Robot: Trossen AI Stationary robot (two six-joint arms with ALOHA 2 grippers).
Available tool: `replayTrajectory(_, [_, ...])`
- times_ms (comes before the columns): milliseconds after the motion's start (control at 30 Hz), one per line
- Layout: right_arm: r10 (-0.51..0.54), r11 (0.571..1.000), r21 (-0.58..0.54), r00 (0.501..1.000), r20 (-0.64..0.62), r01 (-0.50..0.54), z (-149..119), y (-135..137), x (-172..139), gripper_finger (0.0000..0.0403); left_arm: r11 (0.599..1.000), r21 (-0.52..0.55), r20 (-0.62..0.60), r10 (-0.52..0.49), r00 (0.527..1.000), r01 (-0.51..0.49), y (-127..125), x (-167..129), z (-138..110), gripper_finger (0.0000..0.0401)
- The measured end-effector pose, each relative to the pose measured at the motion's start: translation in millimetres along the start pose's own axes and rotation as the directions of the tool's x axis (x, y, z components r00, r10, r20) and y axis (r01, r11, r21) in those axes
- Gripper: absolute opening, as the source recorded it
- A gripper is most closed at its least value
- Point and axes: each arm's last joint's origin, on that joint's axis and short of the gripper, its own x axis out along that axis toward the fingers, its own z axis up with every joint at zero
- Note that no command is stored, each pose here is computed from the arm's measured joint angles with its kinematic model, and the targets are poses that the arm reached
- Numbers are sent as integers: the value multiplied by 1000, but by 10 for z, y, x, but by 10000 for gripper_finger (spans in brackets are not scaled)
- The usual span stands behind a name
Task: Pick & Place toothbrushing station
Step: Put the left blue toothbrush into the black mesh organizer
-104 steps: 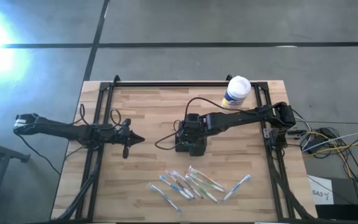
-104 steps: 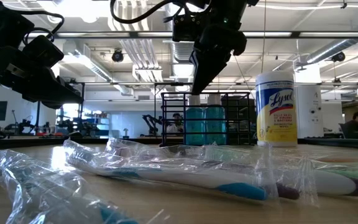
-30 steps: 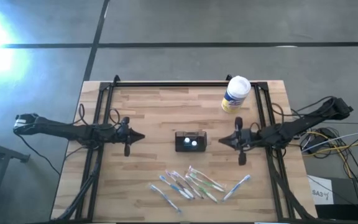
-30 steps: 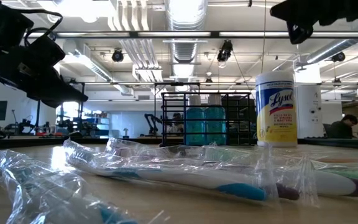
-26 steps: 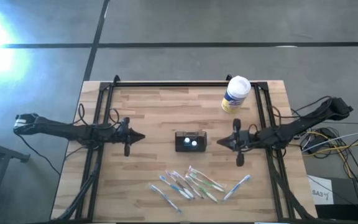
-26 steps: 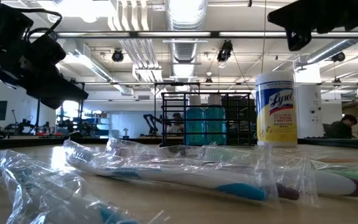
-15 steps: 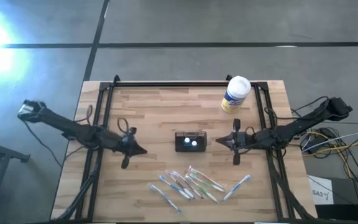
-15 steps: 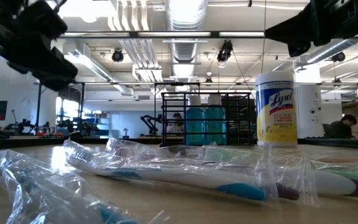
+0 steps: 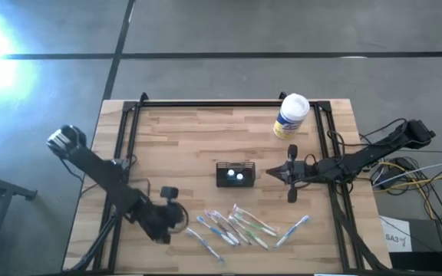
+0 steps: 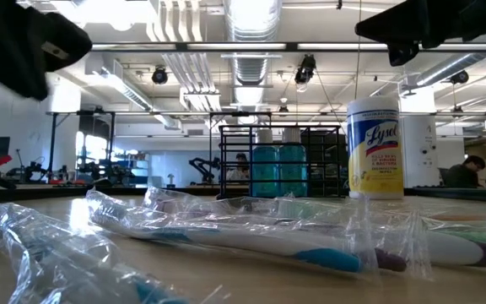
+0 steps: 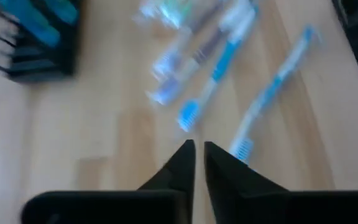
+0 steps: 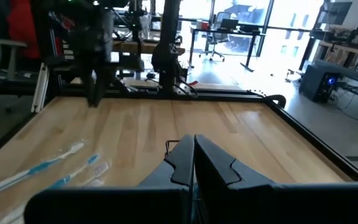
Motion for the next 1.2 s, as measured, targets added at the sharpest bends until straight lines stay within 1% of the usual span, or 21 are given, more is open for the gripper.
replayTrajectory(100, [0,1000,1,1000,0,0,4,1,2,8,998,37,-97,-37,995,41,-139,113,59,90])
replayTrajectory(200, [0,1000,4,1000,3,0,6,1,3,8,990,132,-182,-31,983,56,-200,204,107,137])
replayTrajectory(267, [0,1000,11,1000,3,0,6,1,3,8,977,203,-184,-28,982,66,-226,263,178,166])
replayTrajectory(333, [0,999,44,1000,2,0,3,1,2,8,961,266,-165,-36,986,79,-262,318,268,189])
replayTrajectory(467, [1,996,94,1000,-4,0,-12,3,5,8,928,355,-190,-46,981,112,-362,476,353,214])
replayTrajectory(633, [0,993,118,999,-35,4,-80,33,65,8,897,412,-248,-58,967,159,-471,651,377,216])
replayTrajectory(700, [0,994,111,1000,-24,2,-94,53,105,8,895,418,-281,-38,959,158,-474,711,355,215])
replayTrajectory(800, [0,996,93,999,38,-4,-76,88,172,8,896,416,-306,-24,952,156,-457,777,323,213])
replayTrajectory(900, [-1,997,76,998,69,-5,-99,123,242,8,897,415,-327,-10,945,153,-426,839,286,210])
replayTrajectory(1067, [0,999,48,999,47,-3,-140,182,357,8,896,418,-343,7,939,146,-370,917,261,200])
replayTrajectory(1200, [2,1000,28,1000,26,-2,-122,228,447,8,890,432,-355,18,935,146,-327,965,220,181])
